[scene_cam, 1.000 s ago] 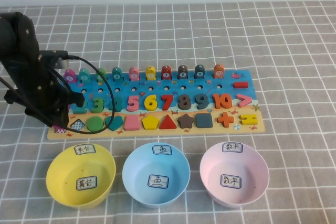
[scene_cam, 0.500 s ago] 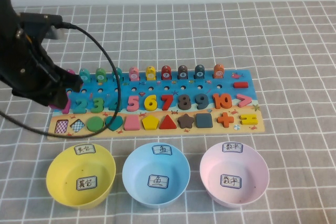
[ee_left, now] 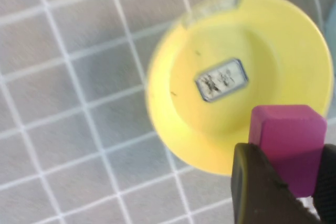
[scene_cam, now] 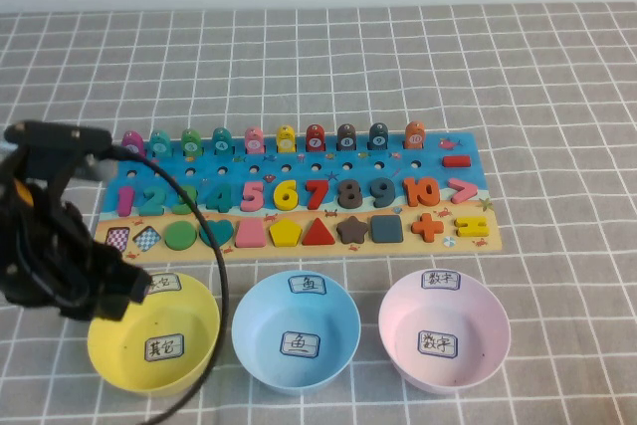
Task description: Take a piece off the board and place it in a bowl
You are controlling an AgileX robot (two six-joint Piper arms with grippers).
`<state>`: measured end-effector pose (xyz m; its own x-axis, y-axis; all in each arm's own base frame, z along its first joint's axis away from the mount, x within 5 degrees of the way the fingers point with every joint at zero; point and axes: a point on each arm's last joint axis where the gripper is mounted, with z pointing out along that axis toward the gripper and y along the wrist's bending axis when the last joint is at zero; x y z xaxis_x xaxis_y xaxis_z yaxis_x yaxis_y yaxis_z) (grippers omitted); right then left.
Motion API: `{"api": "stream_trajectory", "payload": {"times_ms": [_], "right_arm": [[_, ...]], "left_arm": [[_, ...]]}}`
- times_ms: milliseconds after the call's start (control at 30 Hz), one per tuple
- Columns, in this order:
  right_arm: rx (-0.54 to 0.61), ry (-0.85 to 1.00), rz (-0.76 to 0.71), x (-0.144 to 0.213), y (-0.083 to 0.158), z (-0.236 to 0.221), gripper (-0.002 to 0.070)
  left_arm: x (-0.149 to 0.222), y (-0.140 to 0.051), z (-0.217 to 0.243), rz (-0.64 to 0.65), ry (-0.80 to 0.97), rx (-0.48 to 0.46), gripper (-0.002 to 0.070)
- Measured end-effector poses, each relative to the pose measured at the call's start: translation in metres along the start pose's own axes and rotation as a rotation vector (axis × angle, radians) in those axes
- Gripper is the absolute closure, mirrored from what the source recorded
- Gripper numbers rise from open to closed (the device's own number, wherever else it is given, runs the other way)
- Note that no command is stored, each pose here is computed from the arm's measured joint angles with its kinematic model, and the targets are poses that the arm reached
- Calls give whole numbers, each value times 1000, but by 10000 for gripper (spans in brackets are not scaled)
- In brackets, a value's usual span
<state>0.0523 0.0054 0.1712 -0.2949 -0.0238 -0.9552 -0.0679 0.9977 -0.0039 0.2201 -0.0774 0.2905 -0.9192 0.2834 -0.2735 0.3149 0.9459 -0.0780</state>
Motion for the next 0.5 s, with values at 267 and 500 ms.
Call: {"api": "stream_trajectory", "payload": {"times_ms": [267, 500], "right_arm": [[0, 0, 0, 0, 0, 0, 694], [0, 0, 0, 0, 0, 0, 694]], "left_arm": [[22, -7, 25, -23, -16, 54, 487], [21, -7, 31, -33, -71, 56, 487]]}}
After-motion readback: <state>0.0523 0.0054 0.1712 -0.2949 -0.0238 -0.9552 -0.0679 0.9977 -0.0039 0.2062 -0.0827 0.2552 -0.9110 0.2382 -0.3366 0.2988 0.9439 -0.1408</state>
